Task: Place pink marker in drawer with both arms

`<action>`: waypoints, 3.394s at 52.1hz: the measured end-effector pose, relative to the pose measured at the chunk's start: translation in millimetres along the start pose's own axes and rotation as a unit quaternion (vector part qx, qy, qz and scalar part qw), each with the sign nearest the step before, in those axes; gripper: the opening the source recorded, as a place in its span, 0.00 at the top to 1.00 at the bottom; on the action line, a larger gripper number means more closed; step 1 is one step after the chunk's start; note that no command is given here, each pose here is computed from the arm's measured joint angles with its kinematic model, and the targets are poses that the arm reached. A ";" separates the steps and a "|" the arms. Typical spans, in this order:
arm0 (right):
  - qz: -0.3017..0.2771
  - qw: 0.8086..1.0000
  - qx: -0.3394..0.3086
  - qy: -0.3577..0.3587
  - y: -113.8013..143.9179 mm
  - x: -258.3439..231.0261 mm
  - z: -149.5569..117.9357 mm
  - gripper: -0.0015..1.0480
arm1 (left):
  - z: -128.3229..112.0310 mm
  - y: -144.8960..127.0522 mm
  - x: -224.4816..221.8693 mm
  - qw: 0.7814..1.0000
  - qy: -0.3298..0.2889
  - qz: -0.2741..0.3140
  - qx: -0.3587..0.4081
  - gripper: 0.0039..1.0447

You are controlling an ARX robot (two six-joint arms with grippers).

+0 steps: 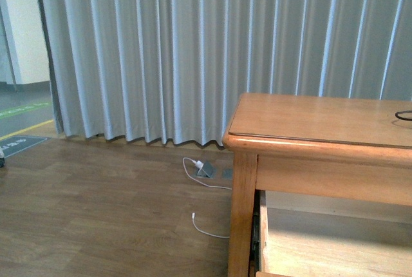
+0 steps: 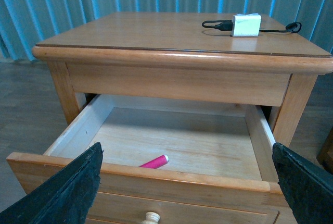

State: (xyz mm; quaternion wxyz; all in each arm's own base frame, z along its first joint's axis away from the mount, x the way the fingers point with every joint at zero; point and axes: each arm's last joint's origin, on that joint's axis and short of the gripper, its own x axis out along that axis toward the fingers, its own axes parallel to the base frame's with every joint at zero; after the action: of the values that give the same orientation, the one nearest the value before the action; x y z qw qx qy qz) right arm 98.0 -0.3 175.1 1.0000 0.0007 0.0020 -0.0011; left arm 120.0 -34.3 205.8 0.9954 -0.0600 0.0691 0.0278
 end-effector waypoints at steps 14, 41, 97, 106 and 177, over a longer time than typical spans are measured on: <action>0.000 1.000 0.000 0.000 0.0 0.0 0.0 0.08 | -16.5 6.9 -9.2 0.999 -0.015 0.006 -0.051 0.06; 0.000 1.000 0.000 0.000 0.0 0.0 0.0 0.08 | -28.1 26.9 -16.9 0.996 -0.069 -0.032 0.051 0.81; 0.001 0.985 -0.063 0.163 1.0 16.9 -18.6 0.08 | -33.2 39.2 -16.8 0.995 -0.078 -0.030 0.056 0.41; 0.030 0.967 -0.068 0.243 5.1 46.7 -22.5 0.08 | -33.1 39.2 -16.8 0.995 -0.078 -0.030 0.056 0.12; -0.056 0.985 -0.005 0.163 18.4 247.4 -92.4 0.08 | -33.1 39.2 -16.8 0.995 -0.078 -0.030 0.057 0.06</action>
State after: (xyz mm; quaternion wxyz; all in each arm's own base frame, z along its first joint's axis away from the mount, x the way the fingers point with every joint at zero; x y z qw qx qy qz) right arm 345.1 17.7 81.7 0.9846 -0.0044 0.1652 -0.0566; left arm 96.4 -0.3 171.0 1.0000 -0.0024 -0.0089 -0.0014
